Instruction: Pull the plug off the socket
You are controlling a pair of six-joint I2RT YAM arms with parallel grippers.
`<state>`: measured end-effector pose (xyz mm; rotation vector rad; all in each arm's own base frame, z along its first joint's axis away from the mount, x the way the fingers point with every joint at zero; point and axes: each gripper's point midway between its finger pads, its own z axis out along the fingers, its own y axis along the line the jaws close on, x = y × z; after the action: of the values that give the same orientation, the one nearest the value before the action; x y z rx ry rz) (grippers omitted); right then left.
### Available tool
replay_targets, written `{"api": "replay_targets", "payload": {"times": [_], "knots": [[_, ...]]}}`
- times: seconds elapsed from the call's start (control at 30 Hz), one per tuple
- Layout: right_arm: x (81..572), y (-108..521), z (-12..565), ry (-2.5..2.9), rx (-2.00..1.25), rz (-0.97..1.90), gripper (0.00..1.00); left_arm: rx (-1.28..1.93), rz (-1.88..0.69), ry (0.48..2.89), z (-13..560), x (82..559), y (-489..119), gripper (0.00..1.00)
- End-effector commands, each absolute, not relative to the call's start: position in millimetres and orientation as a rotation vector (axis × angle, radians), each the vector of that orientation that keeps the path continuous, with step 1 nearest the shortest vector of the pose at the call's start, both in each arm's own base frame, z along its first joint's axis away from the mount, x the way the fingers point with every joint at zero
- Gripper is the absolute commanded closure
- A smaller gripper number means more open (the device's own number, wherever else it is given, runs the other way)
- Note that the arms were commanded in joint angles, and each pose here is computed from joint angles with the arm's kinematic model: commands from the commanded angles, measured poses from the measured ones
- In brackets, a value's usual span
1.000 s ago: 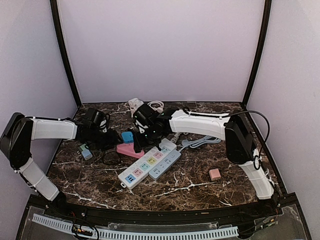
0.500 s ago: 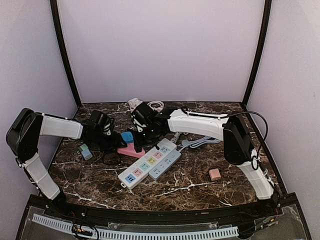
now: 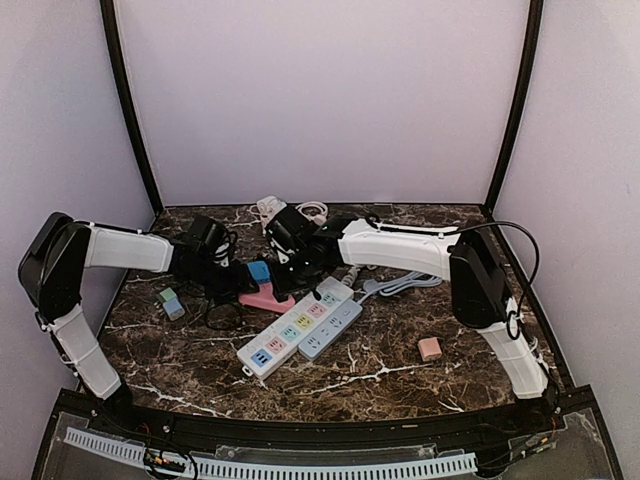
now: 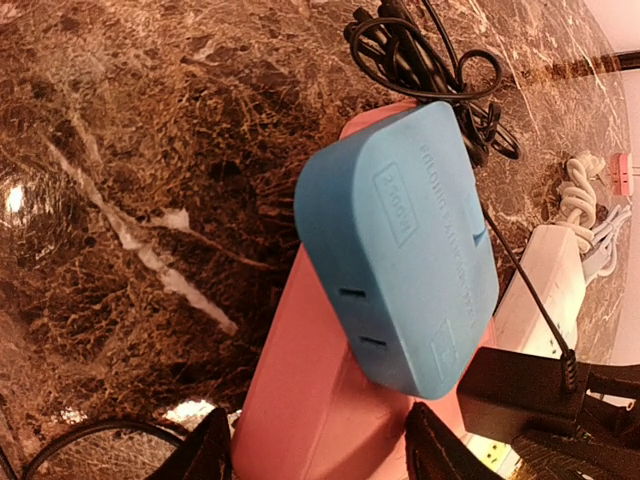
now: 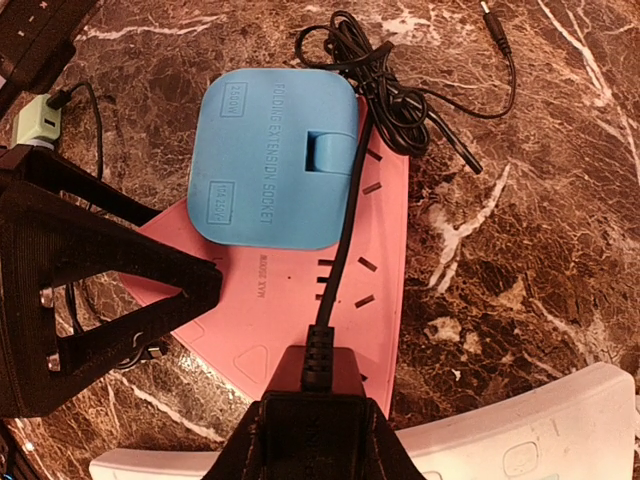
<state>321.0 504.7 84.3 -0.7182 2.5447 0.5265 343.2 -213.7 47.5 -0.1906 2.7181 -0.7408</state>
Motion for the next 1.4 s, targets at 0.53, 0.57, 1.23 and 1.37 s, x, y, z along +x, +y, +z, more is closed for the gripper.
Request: {"api": "replay_targets", "payload": {"times": [0.53,0.57,1.23,1.37], "knots": [[318,496,119,2.47,-0.722,0.527,0.92,-0.084,-0.409,2.935,0,301,-200,0.44],[318,496,122,2.461,-0.723,0.529,0.92,-0.085,-0.404,2.941,-2,299,-199,0.44],[338,479,150,2.425,-0.681,0.55,0.94,-0.048,-0.314,2.993,-19,282,-195,0.44],[336,480,155,2.403,-0.69,0.524,0.94,-0.044,-0.305,2.999,-21,281,-196,0.45]]}}
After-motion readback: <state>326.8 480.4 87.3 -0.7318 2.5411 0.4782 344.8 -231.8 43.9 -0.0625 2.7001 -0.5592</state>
